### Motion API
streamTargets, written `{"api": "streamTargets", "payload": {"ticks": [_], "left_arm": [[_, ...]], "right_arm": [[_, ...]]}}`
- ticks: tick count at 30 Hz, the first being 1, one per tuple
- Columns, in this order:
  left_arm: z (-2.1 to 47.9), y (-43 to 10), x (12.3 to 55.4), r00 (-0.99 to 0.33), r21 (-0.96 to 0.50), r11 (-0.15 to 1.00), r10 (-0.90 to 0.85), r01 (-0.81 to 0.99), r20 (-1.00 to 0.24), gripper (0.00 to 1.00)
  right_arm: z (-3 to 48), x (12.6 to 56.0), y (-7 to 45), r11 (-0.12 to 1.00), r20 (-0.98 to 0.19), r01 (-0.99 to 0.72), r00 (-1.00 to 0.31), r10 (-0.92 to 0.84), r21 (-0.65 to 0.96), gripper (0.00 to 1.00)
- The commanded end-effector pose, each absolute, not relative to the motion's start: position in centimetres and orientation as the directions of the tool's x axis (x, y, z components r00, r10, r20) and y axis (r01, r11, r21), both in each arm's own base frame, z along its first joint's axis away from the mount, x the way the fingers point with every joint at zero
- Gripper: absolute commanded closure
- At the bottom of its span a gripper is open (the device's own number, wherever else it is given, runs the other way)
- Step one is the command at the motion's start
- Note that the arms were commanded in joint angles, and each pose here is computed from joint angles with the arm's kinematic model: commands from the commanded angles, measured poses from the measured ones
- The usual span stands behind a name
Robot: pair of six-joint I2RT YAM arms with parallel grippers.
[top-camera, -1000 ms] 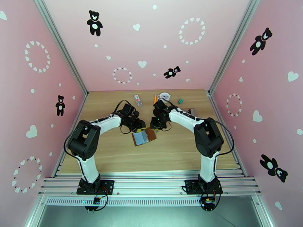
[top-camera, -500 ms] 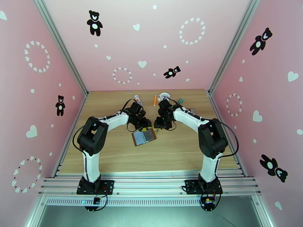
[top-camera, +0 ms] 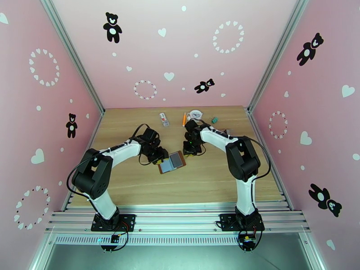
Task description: Put the credit cards into the card holder
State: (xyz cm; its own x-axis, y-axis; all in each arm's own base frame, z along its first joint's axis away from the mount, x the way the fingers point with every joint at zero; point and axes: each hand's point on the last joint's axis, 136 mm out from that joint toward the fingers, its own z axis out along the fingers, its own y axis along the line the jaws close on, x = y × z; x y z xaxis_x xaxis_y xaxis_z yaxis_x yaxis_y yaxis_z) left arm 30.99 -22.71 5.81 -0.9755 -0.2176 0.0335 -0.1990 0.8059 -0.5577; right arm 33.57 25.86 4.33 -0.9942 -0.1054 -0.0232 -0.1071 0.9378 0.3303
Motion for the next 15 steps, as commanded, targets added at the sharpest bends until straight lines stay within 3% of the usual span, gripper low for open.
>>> {"api": "streamTargets", "payload": {"ticks": [1,9,15], "left_arm": [[6.9,-21.3,32.0,-0.971,-0.548,0.815,-0.238,-0.190,-0.018,0.59],[6.8,-20.9,32.1,-0.973,-0.545,0.818,-0.228,-0.180,-0.021,0.59],[6.3,-20.7,31.6,-0.976,-0.540,0.824,-0.217,-0.174,-0.017,0.59]], "right_arm": [[3.8,32.3,25.9,0.943,-0.001,-0.117,-0.992,-0.122,0.311,0.91],[4.0,27.9,26.8,0.943,0.005,-0.125,-0.991,-0.133,0.309,0.93],[5.2,28.8,26.6,0.948,-0.057,-0.128,-0.992,-0.116,0.292,0.85]]}}
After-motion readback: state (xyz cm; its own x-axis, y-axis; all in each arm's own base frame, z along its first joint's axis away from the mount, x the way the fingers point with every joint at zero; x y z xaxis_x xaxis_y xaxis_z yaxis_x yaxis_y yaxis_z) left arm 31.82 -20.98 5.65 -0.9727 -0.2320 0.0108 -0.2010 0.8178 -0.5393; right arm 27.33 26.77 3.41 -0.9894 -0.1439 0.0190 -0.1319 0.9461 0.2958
